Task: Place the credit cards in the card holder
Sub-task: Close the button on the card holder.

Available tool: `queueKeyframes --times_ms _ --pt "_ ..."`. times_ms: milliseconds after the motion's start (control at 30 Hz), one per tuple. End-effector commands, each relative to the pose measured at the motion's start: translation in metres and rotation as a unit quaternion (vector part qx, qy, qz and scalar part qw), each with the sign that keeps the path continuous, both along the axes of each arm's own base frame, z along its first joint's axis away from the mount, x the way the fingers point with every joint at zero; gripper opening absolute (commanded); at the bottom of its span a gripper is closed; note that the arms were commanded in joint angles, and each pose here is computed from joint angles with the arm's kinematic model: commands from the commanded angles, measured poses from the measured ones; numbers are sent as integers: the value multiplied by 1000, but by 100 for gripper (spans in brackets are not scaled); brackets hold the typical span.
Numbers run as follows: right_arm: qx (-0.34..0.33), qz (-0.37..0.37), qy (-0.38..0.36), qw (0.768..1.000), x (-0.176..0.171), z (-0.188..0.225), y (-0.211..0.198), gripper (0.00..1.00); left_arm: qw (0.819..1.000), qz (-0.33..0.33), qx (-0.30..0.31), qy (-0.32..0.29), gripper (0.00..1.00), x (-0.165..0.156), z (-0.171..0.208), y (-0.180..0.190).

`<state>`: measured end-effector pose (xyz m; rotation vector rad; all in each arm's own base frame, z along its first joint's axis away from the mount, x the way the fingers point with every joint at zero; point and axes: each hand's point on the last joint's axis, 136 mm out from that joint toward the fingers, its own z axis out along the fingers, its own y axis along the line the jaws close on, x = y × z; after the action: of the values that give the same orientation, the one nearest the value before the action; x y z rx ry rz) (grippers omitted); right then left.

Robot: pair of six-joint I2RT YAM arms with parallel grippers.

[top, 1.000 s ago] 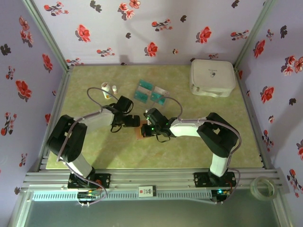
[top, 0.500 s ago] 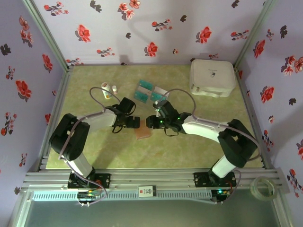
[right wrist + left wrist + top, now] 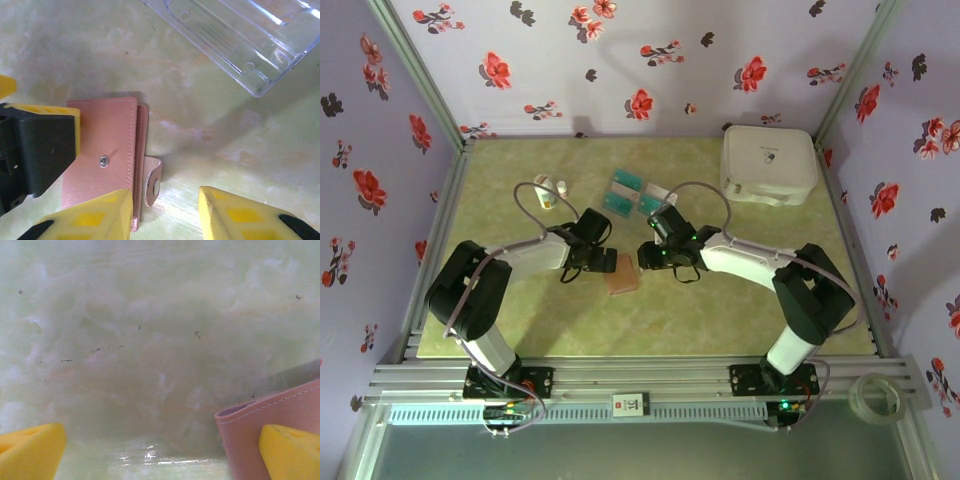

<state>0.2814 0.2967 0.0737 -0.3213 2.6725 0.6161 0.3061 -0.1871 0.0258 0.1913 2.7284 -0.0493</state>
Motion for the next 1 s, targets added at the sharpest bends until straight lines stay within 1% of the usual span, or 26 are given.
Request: queueKeyframes --times_ms 0,533,700,800,967 --pt "-4 14 -1 1000 4 4 6 37 998 -4 57 24 100 -9 -18 17" --pt "-17 20 13 1000 9 -12 11 25 998 -5 59 25 100 -10 -19 18" --pt "-17 20 16 1000 9 -15 11 19 998 -5 59 24 100 -11 -19 18" --pt "-16 19 16 1000 9 -15 12 18 998 -5 60 25 100 -11 -20 18" --pt "-15 20 17 1000 8 -16 12 9 998 -4 60 24 100 -11 -20 18"
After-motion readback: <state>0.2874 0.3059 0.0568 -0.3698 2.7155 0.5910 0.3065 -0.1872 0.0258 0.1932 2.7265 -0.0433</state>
